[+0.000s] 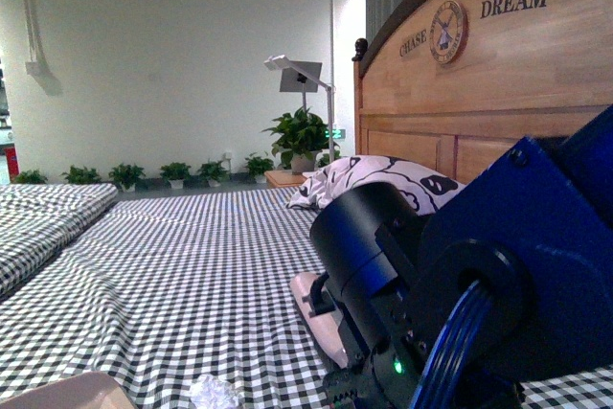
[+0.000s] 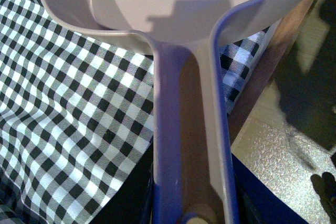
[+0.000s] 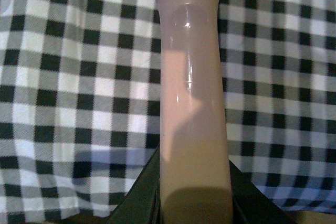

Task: Clean up trash

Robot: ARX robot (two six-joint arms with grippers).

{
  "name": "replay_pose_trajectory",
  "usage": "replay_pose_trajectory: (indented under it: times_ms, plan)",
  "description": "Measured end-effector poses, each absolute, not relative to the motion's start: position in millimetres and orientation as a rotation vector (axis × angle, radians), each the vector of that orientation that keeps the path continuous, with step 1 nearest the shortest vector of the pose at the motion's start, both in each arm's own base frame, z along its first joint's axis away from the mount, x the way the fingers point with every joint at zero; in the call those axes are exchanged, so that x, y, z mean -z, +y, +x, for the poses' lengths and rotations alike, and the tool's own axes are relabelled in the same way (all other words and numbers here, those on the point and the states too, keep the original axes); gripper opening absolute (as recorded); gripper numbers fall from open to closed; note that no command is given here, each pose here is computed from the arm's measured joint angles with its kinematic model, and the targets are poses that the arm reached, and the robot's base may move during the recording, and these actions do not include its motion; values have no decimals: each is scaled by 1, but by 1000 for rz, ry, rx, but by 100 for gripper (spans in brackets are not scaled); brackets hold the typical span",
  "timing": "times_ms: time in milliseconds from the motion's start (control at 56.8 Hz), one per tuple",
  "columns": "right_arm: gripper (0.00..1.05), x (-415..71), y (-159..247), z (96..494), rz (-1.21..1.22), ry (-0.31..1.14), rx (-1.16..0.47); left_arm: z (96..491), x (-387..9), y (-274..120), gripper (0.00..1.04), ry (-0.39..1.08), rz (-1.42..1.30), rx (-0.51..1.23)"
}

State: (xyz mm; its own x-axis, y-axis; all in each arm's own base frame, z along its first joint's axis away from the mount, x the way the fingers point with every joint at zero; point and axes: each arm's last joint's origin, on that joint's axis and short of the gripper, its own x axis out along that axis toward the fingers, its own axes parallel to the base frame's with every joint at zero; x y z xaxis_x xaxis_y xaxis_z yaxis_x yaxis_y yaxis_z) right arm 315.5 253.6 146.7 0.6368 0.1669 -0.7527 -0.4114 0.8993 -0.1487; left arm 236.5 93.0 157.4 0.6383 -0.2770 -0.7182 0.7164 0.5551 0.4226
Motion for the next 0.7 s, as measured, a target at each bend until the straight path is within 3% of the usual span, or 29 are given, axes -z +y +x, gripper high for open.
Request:
replay_pose_trajectory:
  times_ms: [246,422,563,704]
  plan:
    - [19,-146,259,281,-259,891,-685,236,-157,93,27,640,775,637]
    - [19,-181,241,259,-207,854,-954,237,-158,93,27,639,777,637]
    - [19,-208,214,261,-224,779,-943,237,-158,93,27,639,777,638]
    - [19,-214,186,272,-243,734,-818,237,-158,93,27,639,778,638]
